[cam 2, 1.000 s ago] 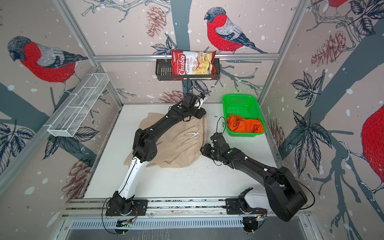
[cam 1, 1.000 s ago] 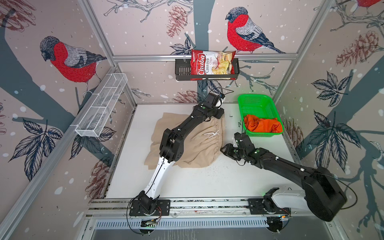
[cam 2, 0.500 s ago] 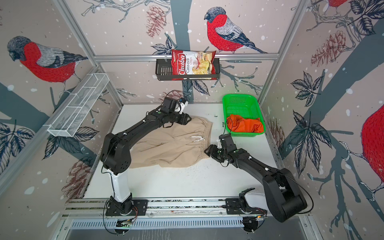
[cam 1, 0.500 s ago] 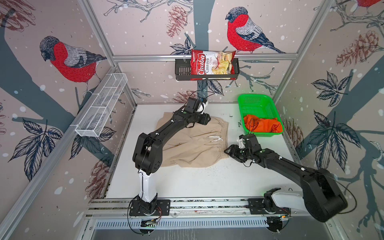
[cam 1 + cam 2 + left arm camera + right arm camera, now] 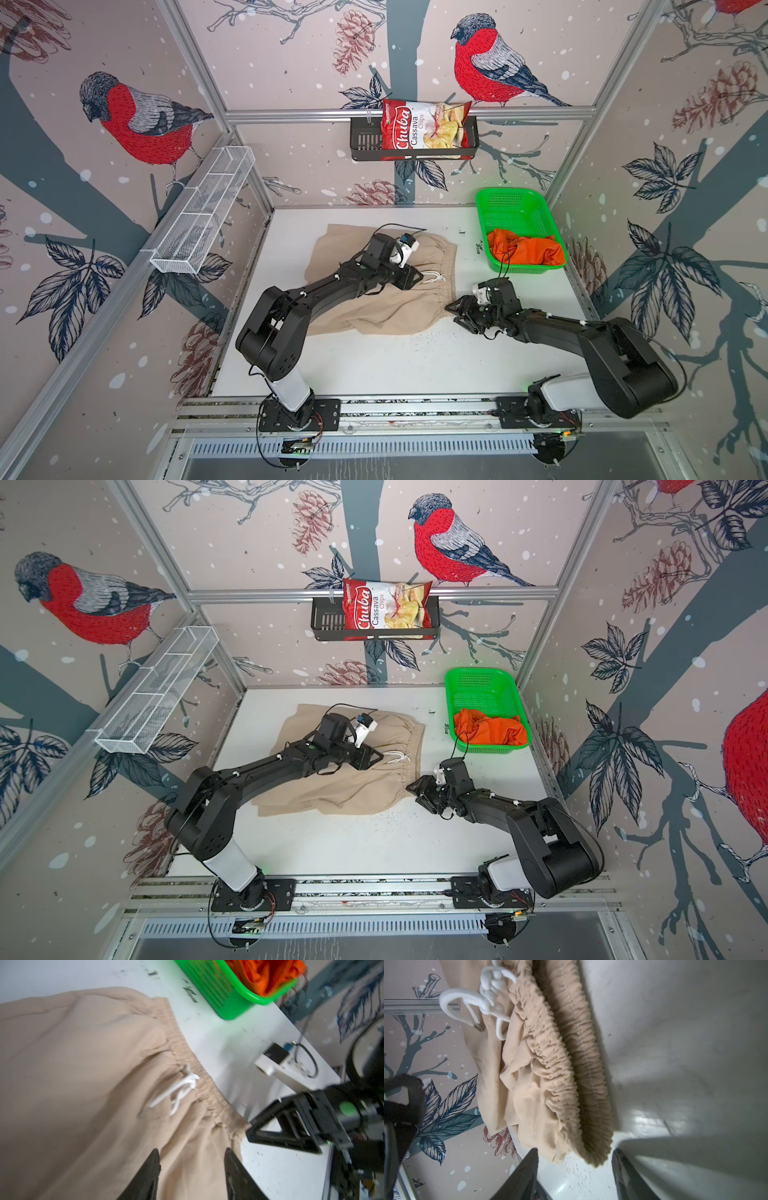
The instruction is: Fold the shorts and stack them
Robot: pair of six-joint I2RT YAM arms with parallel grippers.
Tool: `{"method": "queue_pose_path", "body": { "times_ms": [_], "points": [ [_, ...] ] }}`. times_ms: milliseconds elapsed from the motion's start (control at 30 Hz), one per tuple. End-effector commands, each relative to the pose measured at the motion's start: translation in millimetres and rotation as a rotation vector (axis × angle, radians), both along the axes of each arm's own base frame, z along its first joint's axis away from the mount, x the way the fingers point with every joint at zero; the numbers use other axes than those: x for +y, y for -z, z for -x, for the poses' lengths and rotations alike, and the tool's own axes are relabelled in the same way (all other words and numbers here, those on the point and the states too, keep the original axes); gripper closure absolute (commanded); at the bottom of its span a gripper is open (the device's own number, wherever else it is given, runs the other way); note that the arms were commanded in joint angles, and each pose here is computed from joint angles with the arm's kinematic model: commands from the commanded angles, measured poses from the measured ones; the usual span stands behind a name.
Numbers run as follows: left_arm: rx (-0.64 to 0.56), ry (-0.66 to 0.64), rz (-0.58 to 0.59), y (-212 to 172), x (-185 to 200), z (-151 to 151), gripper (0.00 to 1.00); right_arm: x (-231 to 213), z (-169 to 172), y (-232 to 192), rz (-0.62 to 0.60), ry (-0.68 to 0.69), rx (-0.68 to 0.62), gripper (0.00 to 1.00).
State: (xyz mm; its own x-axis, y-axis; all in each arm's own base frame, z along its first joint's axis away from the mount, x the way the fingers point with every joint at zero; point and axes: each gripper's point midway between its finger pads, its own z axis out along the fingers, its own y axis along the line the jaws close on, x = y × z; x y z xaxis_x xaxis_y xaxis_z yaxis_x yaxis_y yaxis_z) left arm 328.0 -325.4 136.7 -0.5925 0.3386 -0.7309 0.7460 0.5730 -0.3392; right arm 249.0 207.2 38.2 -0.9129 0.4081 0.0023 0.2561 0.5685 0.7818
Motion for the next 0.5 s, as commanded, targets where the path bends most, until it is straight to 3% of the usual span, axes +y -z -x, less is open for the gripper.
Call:
{"method": "queue_pose_path", "body": {
  "times_ms": [0,100,267,467],
  "points": [
    [-0.174,0.148,0.045,-14.6,-18.3,12.7,0.51,9.0,-14.2,-13.3,-0.098,0.034,-0.041,0.44],
    [-0.205,0.199,0.055,-7.7,-22.5,26.0,0.53,13.6,-17.0,-13.1,-0.146,0.047,-0.033,0.55],
    [-0.217,0.264,0.037,3.3,-26.4,36.3,0.52,12.4,-22.9,-12.7,-0.137,0.068,-0.046,0.84],
    [-0.272,0.400,-0.031,18.8,-37.3,57.1,0.51,18.3,-30.1,-41.9,-0.133,0.056,-0.116,0.94]
  ]
}}
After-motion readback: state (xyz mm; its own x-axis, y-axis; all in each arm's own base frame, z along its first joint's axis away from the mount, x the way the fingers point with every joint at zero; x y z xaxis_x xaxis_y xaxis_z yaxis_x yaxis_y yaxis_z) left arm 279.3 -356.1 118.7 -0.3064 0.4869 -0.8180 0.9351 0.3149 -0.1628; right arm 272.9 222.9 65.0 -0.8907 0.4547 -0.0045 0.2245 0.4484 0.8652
